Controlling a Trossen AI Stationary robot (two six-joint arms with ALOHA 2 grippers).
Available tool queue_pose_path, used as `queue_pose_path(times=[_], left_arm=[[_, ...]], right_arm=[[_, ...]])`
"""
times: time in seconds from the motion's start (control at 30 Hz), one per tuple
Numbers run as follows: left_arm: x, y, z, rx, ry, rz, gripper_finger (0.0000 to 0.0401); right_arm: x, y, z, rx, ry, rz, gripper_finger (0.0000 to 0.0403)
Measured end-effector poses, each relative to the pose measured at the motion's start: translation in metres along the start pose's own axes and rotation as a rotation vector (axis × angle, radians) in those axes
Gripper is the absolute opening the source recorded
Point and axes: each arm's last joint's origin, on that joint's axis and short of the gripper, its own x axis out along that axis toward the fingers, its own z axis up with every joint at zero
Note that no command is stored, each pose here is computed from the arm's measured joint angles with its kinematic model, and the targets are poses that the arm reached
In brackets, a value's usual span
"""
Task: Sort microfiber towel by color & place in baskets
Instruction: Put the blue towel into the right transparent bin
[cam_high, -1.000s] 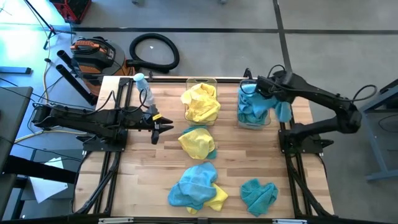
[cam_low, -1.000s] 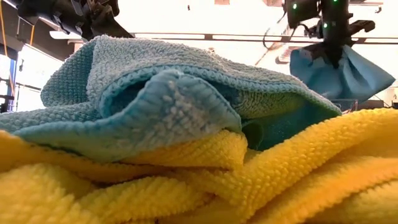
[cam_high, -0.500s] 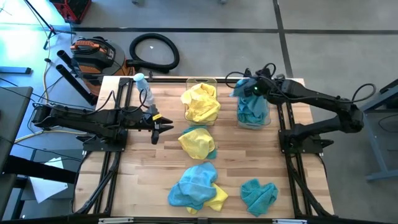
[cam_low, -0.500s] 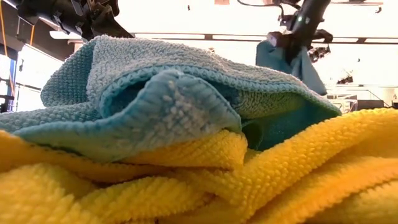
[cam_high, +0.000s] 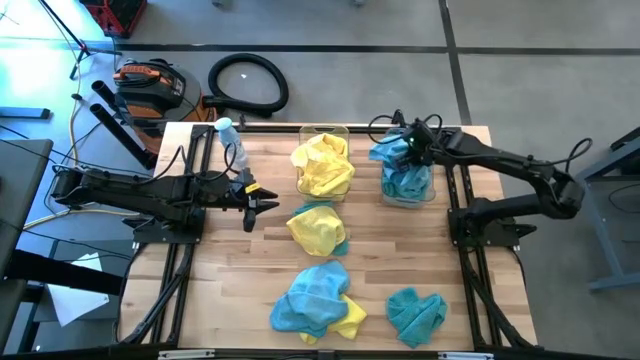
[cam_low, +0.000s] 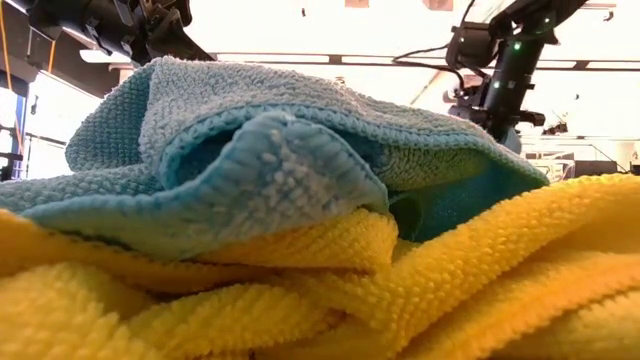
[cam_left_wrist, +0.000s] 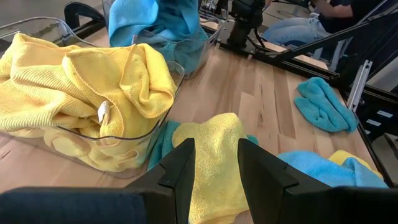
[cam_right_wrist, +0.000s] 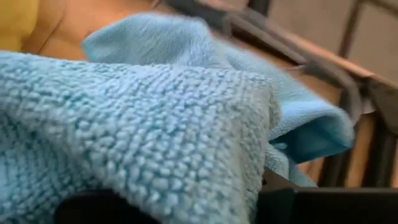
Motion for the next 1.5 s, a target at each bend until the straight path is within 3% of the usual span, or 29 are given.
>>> queue_pose_path(times=[0.23, 0.6, 0.8, 0.97, 1.2, 1.5], left_arm=[[0.000, 0.000, 0.001, -0.001, -0.010, -0.003, 0.0110], [0.000, 0.000, 0.001, 0.025, -0.014, 0.004, 0.0110], [0.000, 0.000, 0.001, 0.025, -0.013, 0.004, 0.0110], [0.000, 0.000, 0.001, 0.025, -0.011, 0.005, 0.0110], [0.000, 0.000, 0.000, 0.025, -0.005, 0.007, 0.0110], [0.000, 0.000, 0.001, 0.025, -0.005, 0.006, 0.0110]], right_arm=[[0.013, -0.005, -0.003, -0.078, 0.175, 0.043, 0.0000], [0.090, 0.017, -0.016, -0.246, 0.488, -0.010, 0.0000], [0.108, 0.022, -0.020, -0.270, 0.526, -0.034, 0.0007], [0.094, 0.020, -0.013, -0.217, 0.444, 0.011, 0.0055], [0.047, 0.008, -0.008, -0.170, 0.351, 0.114, 0.0132], [-0.009, -0.012, -0.011, -0.073, 0.187, 0.167, 0.0160]])
